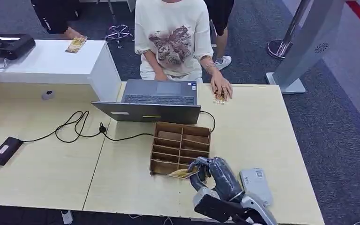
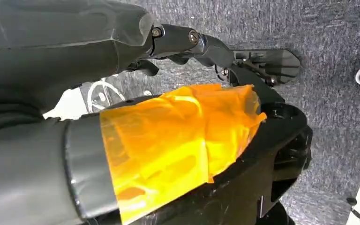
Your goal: Pass the card to the sensor for recognition and then transmit it.
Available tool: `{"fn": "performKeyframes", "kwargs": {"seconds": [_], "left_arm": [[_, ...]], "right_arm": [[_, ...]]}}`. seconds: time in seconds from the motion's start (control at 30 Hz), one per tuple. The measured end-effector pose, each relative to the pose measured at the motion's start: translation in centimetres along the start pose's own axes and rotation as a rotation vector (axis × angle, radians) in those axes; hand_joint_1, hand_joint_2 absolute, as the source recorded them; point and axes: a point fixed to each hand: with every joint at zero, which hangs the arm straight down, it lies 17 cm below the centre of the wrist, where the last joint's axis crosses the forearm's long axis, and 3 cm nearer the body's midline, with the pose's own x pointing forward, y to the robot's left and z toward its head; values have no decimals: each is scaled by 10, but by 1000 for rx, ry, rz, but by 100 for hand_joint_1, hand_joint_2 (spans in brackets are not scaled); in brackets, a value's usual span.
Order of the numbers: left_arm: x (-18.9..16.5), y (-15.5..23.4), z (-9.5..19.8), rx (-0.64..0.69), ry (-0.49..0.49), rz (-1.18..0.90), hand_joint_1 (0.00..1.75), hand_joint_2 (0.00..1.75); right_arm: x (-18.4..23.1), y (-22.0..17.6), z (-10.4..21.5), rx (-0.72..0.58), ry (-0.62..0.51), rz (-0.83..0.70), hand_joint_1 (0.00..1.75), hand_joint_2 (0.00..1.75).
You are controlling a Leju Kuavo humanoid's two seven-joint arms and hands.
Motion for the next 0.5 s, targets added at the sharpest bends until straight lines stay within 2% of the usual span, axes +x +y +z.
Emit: {"fn": "performKeyframes", "kwargs": {"seconds": [0.1, 0.23, 0.33, 0.5], "left_arm": [[0, 1, 0, 1, 1, -4, 0, 0], [0, 0, 0, -1, 2, -18, 0, 0], [1, -1, 0, -5, 3, -35, 0, 0], [-1, -4, 0, -18, 15, -81, 0, 0]], "right_arm": [[11, -25, -6, -48, -41, 20, 175, 175], [18, -86, -34, -212, -63, 219, 175, 175], [31, -123, -65, -305, -94, 363, 175, 175], [41, -163, -126, -348, -84, 570, 175, 175]]}}
